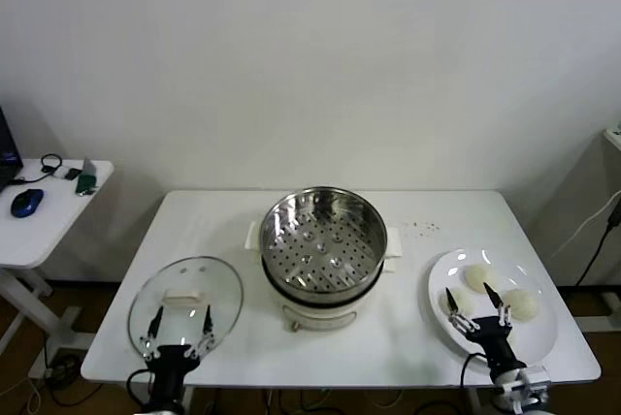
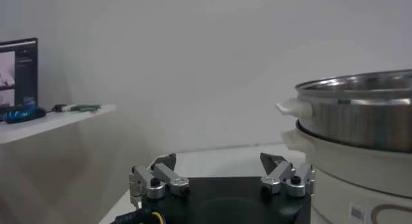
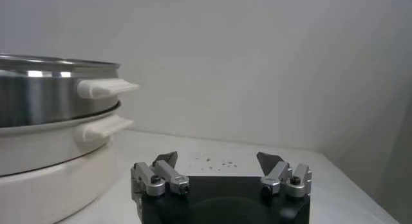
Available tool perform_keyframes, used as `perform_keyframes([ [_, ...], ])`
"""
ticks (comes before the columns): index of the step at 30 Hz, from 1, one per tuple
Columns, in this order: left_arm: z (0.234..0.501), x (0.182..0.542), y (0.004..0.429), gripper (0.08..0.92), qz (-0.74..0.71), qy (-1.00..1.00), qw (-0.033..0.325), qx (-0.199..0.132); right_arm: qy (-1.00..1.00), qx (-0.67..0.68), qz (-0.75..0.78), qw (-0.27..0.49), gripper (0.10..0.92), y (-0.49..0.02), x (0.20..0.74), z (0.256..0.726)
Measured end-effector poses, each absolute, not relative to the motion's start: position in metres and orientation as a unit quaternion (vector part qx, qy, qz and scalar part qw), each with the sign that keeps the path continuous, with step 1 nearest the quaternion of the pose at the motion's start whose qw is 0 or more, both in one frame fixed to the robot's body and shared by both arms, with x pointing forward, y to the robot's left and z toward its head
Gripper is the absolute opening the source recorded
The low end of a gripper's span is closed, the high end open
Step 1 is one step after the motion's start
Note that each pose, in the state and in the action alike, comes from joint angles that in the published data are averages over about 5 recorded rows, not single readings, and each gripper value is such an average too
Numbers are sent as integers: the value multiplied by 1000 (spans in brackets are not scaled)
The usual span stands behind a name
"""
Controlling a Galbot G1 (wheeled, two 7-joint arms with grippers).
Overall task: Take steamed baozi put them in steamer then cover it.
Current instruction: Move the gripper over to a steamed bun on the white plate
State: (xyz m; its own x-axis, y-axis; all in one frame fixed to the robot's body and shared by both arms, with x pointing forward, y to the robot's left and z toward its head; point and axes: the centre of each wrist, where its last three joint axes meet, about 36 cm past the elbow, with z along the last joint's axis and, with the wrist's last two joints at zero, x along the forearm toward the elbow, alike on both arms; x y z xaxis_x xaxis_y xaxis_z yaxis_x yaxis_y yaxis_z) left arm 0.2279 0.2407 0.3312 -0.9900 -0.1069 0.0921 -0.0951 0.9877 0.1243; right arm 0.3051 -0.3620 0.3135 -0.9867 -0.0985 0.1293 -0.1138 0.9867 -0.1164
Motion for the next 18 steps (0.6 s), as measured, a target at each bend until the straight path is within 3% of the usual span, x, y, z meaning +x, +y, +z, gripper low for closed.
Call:
perform_keyframes([
  [18, 334, 228, 246, 823, -71, -995, 45, 45, -913, 257, 270, 167, 823, -456, 403, 406],
])
